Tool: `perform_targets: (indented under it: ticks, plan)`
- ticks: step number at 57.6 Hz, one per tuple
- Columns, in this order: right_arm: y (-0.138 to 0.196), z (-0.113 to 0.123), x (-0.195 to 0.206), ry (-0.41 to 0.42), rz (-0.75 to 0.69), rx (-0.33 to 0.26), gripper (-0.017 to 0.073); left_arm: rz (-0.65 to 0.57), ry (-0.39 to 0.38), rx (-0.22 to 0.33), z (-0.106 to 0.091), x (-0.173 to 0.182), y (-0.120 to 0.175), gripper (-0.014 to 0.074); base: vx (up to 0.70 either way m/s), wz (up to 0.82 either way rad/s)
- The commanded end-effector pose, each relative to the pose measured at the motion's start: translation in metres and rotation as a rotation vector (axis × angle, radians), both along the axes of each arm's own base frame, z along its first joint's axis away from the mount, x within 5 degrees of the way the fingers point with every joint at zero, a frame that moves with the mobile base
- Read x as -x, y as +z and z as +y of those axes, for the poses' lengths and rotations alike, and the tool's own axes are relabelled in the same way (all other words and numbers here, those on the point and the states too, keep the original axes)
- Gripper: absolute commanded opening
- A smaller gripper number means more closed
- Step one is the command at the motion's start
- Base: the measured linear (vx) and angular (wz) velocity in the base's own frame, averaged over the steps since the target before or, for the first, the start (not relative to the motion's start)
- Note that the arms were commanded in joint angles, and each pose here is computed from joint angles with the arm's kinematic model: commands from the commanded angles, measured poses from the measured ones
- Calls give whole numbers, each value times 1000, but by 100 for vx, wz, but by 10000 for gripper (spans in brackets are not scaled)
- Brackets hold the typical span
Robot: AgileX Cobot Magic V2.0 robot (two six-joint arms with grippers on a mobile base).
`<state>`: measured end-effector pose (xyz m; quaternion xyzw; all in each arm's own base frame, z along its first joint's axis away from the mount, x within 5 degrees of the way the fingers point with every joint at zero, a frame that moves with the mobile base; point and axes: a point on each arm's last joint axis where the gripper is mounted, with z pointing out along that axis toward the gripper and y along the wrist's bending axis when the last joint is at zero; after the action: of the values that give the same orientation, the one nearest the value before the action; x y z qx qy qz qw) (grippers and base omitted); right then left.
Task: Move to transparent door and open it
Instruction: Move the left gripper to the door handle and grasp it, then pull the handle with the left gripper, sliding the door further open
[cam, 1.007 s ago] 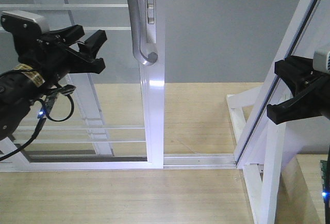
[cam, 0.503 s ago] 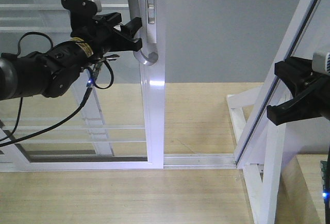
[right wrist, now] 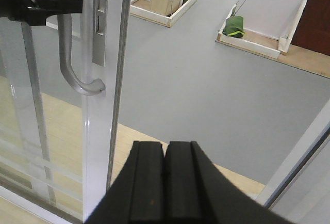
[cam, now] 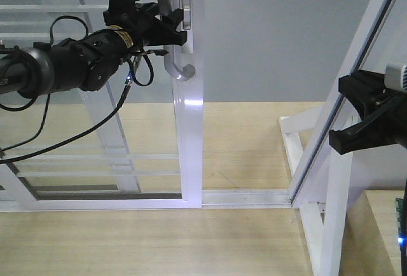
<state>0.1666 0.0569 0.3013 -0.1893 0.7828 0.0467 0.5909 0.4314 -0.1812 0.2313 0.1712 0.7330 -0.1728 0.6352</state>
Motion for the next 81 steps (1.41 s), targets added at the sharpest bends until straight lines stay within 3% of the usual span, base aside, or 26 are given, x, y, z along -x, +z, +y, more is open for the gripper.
perform_targets:
  ticks: [1, 11, 25, 33, 52, 81]
  plan:
    - [19, 1, 0, 16, -111, -27, -6, -126, -4, 71, -3, -1, 45, 478, 0, 0]
    - [19, 1, 0, 16, -111, -26, -6, -111, 1, 62, -3, -2, 44, 386, 0, 0]
    - [18, 1, 0, 16, -110, -25, -6, -103, 5, 56, -2, -2, 45, 101, 0, 0]
    - [18, 1, 0, 16, -110, -25, -6, -88, 12, 46, -1, 0, 49, -10, 0, 0]
    - [18, 1, 0, 16, -109, -26, -6, 8, 109, -18, 30, 6, 73, -1, 0, 0]
    - [19, 1, 0, 16, -110, -27, -6, 53, 227, -58, 74, 20, 109, 0, 0, 0]
